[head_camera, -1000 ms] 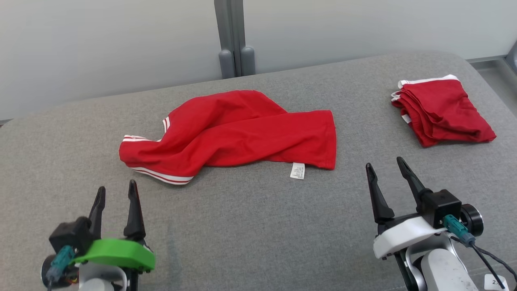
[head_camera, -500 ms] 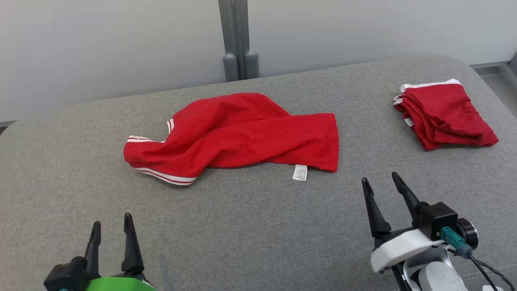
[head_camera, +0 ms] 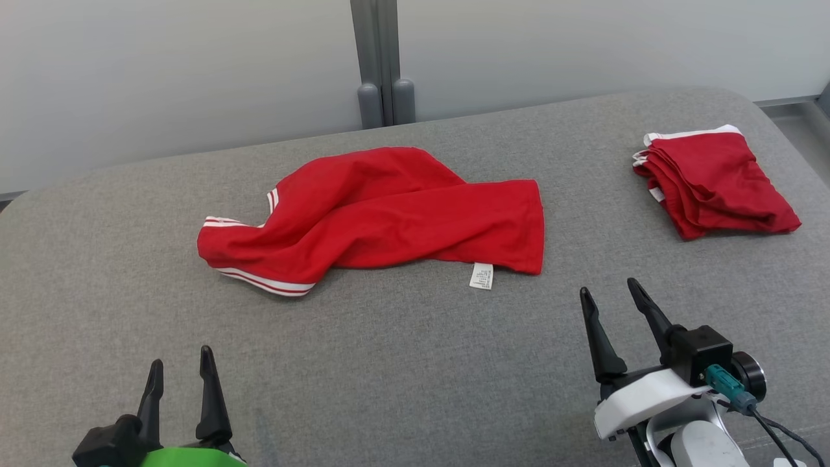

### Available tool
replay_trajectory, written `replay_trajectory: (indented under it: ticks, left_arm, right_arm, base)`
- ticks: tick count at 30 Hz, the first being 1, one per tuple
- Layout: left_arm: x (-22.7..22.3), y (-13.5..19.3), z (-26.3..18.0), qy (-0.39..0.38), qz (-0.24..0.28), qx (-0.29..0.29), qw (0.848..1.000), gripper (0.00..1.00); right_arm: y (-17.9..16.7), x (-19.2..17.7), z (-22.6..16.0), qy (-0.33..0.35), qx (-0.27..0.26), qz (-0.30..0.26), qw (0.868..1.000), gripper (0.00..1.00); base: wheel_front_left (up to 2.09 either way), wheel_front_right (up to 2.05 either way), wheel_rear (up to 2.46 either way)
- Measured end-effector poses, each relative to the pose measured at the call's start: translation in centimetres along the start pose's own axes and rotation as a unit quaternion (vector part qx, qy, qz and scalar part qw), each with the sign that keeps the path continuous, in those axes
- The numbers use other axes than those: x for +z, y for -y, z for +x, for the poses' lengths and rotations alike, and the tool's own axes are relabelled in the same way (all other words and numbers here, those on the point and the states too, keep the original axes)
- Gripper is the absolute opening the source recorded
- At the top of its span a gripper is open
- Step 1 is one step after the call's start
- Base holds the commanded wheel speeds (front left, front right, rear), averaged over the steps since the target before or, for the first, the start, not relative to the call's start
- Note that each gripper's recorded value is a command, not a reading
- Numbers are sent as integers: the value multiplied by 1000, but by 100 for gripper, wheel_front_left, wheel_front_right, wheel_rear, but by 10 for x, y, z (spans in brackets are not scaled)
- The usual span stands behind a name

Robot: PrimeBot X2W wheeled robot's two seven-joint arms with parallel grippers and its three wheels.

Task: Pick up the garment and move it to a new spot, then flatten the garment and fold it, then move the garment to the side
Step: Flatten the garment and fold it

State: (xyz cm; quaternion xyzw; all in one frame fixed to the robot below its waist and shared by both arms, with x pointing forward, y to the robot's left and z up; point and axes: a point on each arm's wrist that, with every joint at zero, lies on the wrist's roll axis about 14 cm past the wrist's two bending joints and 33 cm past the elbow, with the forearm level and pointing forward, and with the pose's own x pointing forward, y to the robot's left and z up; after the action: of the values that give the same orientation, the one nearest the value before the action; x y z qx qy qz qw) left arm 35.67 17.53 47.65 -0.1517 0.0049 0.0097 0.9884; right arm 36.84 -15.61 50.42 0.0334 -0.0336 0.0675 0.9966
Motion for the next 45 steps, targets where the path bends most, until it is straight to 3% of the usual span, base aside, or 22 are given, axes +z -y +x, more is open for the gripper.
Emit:
replay_trajectory:
  ticks: [12,25,30,41,42,43,45]
  left_arm:
    - [-8,4,9,-12,4,-8,1000,100]
    - [-44,45,78,-79,31,-73,994,100]
    - [-64,36,105,-109,49,-53,991,100]
    - [-97,29,138,-168,34,-7,985,100]
    - [-98,27,139,-171,36,-4,985,67]
    - [-99,27,140,-173,37,-3,984,47]
    - [-101,27,141,-175,37,-3,984,0]
  right_arm:
    - [1,-7,6,-10,0,1,1000,100]
    - [7,-24,33,-30,0,1,1000,100]
    - [18,-35,35,-45,-15,2,999,100]
    - [38,-51,24,-71,-46,4,996,100]
    - [38,-51,24,-72,-47,4,996,100]
    - [38,-52,23,-73,-47,4,996,100]
    - [38,-52,23,-73,-48,4,996,100]
  base:
    - [0,0,0]
    - [0,0,0]
    - [0,0,0]
    - [0,0,0]
    - [0,0,0]
    - [0,0,0]
    - [0,0,0]
